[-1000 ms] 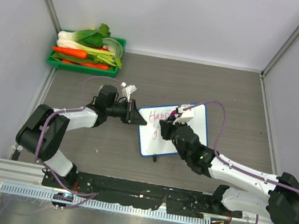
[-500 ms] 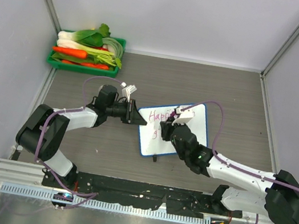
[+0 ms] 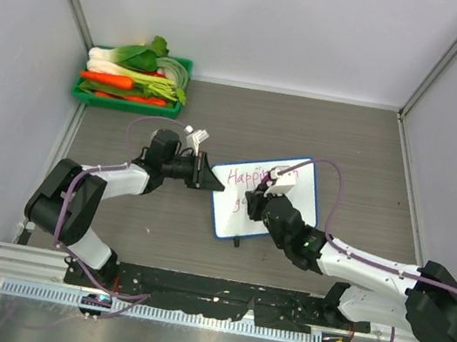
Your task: Write a sentence on the whiteboard
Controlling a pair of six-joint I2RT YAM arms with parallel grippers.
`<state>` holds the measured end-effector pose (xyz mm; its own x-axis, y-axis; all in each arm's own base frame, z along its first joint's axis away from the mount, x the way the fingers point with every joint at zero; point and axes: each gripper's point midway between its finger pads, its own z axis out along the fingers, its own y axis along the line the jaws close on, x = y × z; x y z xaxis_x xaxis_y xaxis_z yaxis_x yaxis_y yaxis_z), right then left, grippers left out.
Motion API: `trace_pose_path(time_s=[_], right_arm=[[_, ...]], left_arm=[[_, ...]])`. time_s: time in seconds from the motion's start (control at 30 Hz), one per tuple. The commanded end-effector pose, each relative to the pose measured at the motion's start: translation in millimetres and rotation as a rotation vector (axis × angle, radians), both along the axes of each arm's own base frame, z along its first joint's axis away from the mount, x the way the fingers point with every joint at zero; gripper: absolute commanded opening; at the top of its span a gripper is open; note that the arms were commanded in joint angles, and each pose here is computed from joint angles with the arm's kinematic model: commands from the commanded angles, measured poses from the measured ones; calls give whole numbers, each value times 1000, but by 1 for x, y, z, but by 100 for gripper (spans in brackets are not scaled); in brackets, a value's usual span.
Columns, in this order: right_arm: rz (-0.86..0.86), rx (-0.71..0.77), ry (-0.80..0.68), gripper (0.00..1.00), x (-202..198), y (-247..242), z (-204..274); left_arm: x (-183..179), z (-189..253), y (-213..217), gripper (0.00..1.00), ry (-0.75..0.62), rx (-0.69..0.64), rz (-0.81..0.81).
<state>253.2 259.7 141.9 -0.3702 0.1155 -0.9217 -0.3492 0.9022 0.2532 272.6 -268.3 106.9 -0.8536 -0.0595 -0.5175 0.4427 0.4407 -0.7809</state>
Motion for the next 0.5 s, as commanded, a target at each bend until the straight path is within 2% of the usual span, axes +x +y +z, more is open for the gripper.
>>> trace_pose_path(time_s=[0.0,0.17,0.47], right_arm=[[-17,-14,14,1,-3,-10,-7],[-14,7,8,2,-2,-7,-1],[5,119,-63,1,4,7,50]], left_arm=[[8,-43,16,0,22,159,78],[7,-43,17,0,24,160,80],[7,-44,17,0,26,161,80]])
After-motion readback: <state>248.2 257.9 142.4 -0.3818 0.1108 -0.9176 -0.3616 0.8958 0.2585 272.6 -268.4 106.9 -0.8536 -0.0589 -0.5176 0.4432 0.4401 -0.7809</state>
